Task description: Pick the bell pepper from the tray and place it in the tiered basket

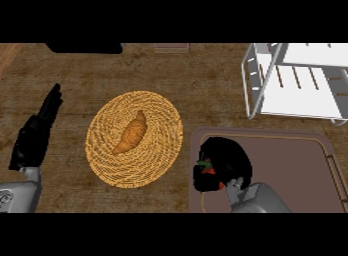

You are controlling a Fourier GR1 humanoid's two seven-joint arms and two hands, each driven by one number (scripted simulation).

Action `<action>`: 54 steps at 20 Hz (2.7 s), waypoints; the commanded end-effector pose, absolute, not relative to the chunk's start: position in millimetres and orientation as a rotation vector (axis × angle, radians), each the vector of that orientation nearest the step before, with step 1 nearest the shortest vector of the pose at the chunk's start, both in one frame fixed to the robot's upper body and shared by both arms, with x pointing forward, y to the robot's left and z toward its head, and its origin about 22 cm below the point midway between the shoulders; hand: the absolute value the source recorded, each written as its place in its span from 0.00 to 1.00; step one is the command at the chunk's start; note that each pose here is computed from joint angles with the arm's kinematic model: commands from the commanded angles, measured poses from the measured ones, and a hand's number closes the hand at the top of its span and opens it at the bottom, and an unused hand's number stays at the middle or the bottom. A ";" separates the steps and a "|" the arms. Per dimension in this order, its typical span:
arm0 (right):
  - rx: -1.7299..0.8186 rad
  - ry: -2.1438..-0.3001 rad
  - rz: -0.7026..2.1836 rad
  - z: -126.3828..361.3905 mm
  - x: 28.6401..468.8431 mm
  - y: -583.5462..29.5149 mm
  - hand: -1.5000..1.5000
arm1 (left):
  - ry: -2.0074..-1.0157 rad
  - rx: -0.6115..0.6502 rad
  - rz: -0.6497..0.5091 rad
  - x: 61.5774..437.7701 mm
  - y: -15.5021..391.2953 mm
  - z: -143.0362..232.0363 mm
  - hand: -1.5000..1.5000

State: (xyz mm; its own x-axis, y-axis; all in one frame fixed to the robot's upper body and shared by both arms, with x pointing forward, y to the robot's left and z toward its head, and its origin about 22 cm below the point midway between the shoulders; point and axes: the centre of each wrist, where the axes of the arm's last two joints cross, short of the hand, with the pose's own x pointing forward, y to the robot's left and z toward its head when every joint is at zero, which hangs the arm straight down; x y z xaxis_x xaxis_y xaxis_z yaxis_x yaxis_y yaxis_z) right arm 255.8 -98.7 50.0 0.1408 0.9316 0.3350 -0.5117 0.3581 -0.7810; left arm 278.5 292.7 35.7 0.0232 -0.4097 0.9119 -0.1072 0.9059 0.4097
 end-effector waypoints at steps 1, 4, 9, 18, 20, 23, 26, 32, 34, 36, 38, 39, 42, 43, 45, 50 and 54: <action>-0.657 -1.029 1.049 63.8 279.8 -47.6 1.00 | -1.561 0.410 -0.253 268.2 286.0 24.0 0.50; -0.652 -1.170 0.898 76.9 273.6 -33.1 1.00 | -1.540 0.404 -0.256 272.0 295.7 25.4 0.50; -0.768 -1.437 0.610 134.2 294.1 -34.0 1.00 | -1.545 0.416 -0.253 276.0 290.4 31.0 0.50; -1.034 -1.619 0.449 215.4 299.7 -56.5 1.00 | -1.530 0.435 -0.219 279.0 289.4 34.3 0.50; -1.117 -1.593 0.448 247.9 306.1 -61.2 1.00 | -1.531 0.423 -0.243 274.8 291.5 44.4 0.50; -1.187 -1.542 0.524 263.7 300.8 -62.6 1.00 | -1.522 0.438 -0.210 279.0 290.8 34.8 0.50; -1.101 -1.543 0.537 278.9 325.5 -101.7 1.00 | -1.529 0.444 -0.222 288.7 302.1 42.3 0.50; -1.124 -1.536 0.599 261.4 361.4 -124.3 1.00 | -1.532 0.413 -0.239 285.2 288.7 35.4 0.50; -1.122 -1.540 0.600 271.8 366.9 -138.5 1.00 | -1.542 0.438 -0.230 271.4 302.0 34.7 0.50; -1.237 -1.510 0.644 254.9 375.9 -148.6 1.00 | -1.526 0.429 -0.229 286.0 295.4 44.7 0.50; -1.343 -1.442 0.671 252.3 392.0 -156.7 1.00 | -1.544 0.440 -0.244 282.8 288.0 46.6 0.50; -1.389 -1.414 0.678 252.2 392.1 -153.6 1.00 | -1.528 0.428 -0.250 277.0 292.6 24.9 0.50; -1.522 -1.289 0.725 267.7 403.7 -182.6 1.00 | -1.526 0.426 -0.253 267.8 295.7 17.4 0.50; -1.565 -1.267 0.729 253.1 411.4 -203.8 1.00 | -1.540 0.437 -0.245 274.3 298.9 34.3 0.50; -1.568 -1.298 0.708 248.9 410.0 -198.3 1.00 | -1.529 0.408 -0.249 273.3 308.0 35.2 0.50; -1.527 -1.297 0.764 259.5 415.3 -248.6 1.00 | -1.551 0.434 -0.231 266.1 291.1 41.2 0.50; -1.442 -1.276 0.816 235.8 430.5 -260.6 1.00 | -1.542 0.427 -0.254 268.1 293.5 31.3 0.50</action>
State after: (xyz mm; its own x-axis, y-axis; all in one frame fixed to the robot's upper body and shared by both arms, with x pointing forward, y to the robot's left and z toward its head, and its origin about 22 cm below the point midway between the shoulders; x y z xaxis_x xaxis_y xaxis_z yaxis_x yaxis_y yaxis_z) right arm 423.5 -247.2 243.7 0.2308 0.9643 0.1297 0.3420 0.0444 -0.9387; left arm 276.9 292.4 37.2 0.0304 -0.4121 0.9106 -0.1160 0.9034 0.4128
